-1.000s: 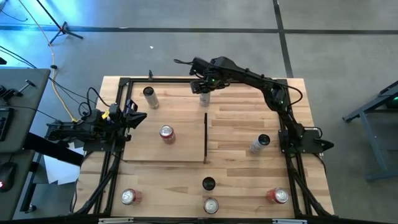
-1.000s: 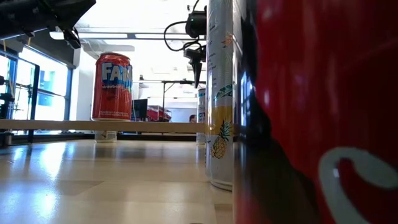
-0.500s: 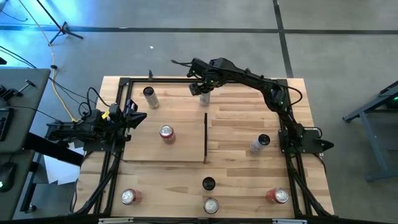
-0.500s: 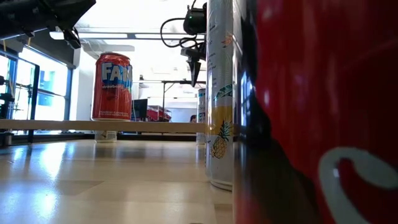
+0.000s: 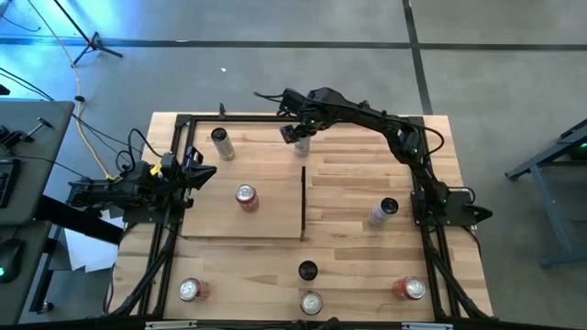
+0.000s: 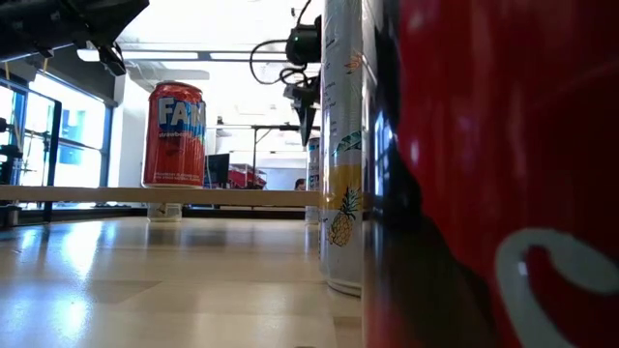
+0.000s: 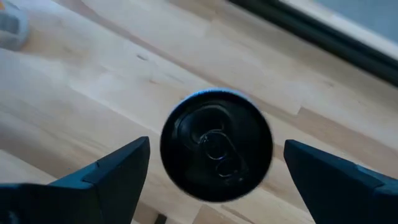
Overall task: Place canned beverage on shelf
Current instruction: Put the top white blue soda can on the shelf
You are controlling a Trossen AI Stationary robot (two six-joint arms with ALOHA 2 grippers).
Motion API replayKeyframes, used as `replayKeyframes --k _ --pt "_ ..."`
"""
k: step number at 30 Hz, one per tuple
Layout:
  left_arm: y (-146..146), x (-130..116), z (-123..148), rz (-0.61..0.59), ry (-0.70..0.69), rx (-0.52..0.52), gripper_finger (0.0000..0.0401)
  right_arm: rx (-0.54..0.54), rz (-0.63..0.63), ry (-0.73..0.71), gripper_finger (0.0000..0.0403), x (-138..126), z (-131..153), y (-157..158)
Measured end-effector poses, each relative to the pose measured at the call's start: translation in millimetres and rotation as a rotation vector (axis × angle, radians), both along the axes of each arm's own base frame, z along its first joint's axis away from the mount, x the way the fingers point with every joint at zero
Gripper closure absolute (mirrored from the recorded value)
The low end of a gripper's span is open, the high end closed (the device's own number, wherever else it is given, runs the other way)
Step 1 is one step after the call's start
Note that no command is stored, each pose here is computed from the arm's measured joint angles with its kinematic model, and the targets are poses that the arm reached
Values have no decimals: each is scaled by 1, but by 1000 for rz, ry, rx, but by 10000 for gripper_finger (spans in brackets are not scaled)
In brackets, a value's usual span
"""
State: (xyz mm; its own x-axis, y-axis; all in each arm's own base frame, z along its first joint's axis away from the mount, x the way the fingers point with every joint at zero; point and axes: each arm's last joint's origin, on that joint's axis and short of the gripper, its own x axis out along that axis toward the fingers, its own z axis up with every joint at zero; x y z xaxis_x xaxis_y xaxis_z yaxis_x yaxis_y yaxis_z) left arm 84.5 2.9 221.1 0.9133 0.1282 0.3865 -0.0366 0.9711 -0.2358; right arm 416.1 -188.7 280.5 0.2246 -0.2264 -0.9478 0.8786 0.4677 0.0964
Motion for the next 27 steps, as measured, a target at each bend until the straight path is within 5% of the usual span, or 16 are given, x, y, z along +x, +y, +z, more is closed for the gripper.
replayKeyframes --k 11,19,27 --pt "0 0 0 0 0 0 394 28 51 -56 51 1 0 -8" --pt "0 0 0 0 0 0 394 33 31 -86 166 6 1 -2" --pt "0 0 0 0 0 0 394 44 9 -71 166 6 1 3"
